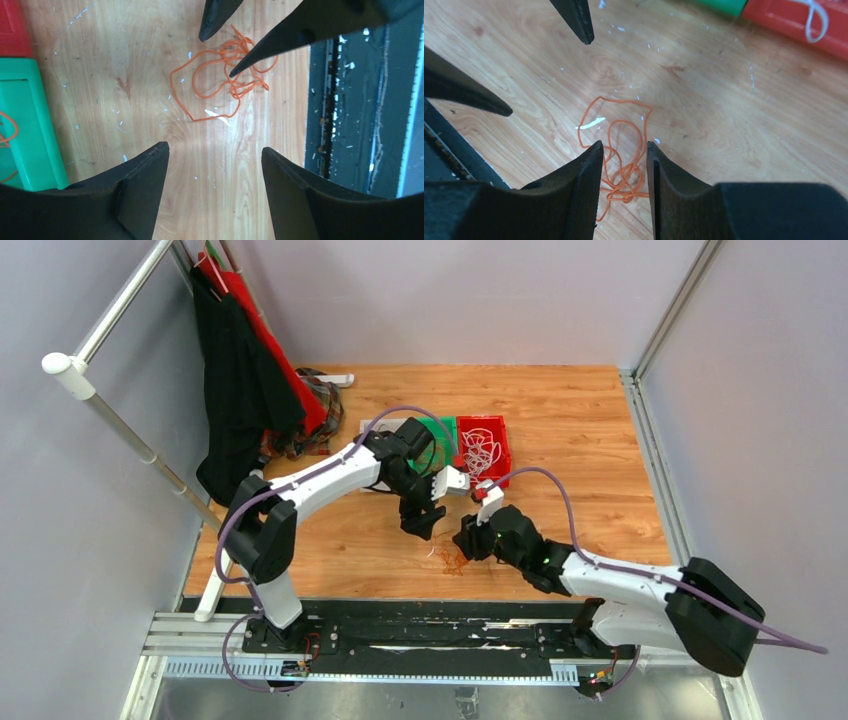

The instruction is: Untangle the cables

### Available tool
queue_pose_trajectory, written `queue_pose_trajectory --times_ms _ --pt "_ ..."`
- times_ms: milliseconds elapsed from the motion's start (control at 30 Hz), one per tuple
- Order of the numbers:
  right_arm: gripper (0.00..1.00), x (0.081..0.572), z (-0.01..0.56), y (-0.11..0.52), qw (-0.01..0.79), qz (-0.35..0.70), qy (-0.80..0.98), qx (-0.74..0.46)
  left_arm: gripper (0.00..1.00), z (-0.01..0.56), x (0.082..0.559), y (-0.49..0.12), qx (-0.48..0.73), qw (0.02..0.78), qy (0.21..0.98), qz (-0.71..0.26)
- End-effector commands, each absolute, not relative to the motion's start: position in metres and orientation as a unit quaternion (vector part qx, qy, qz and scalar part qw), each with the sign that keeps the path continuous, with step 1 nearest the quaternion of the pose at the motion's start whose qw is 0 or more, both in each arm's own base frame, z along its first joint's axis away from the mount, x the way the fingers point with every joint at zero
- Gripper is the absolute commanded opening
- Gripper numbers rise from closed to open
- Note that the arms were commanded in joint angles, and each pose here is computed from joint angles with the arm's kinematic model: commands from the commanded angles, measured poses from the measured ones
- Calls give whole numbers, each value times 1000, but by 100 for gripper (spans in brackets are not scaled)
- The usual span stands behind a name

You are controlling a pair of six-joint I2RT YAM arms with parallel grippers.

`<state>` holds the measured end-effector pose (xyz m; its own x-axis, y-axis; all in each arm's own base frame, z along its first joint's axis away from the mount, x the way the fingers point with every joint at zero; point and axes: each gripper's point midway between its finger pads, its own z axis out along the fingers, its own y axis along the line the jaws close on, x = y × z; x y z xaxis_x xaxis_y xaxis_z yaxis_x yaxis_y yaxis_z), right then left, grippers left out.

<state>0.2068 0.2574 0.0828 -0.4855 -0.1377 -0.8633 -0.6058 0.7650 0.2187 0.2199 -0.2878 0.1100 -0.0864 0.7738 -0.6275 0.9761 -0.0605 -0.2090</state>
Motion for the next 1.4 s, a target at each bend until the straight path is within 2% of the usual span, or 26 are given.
queue_pose_trajectory --times_ms 0,100,200,333,567,833,1067,1200,1367 --pt "37 213 61 260 435 258 839 -202 72 94 227 -300 666 174 665 -291" --pt "31 214 47 267 420 262 844 -204 73 91 226 -300 664 170 668 -292" --pt "14 217 47 273 421 274 840 -207 73 95 224 -298 661 173 669 -293" --pt "2 214 77 280 451 311 807 -220 73 114 223 -300 641 189 676 -310" --pt "1 190 130 291 464 384 753 -265 70 158 227 -309 614 224 659 -371" --pt "1 185 148 283 472 386 747 -265 60 186 187 -296 647 187 604 -426" --pt "1 182 161 284 474 401 741 -255 65 189 176 -278 678 203 584 -396" --pt "1 180 169 288 471 418 736 -248 70 192 180 -273 696 219 575 -370" --pt "1 180 178 296 462 439 733 -238 71 186 184 -271 729 223 560 -325"
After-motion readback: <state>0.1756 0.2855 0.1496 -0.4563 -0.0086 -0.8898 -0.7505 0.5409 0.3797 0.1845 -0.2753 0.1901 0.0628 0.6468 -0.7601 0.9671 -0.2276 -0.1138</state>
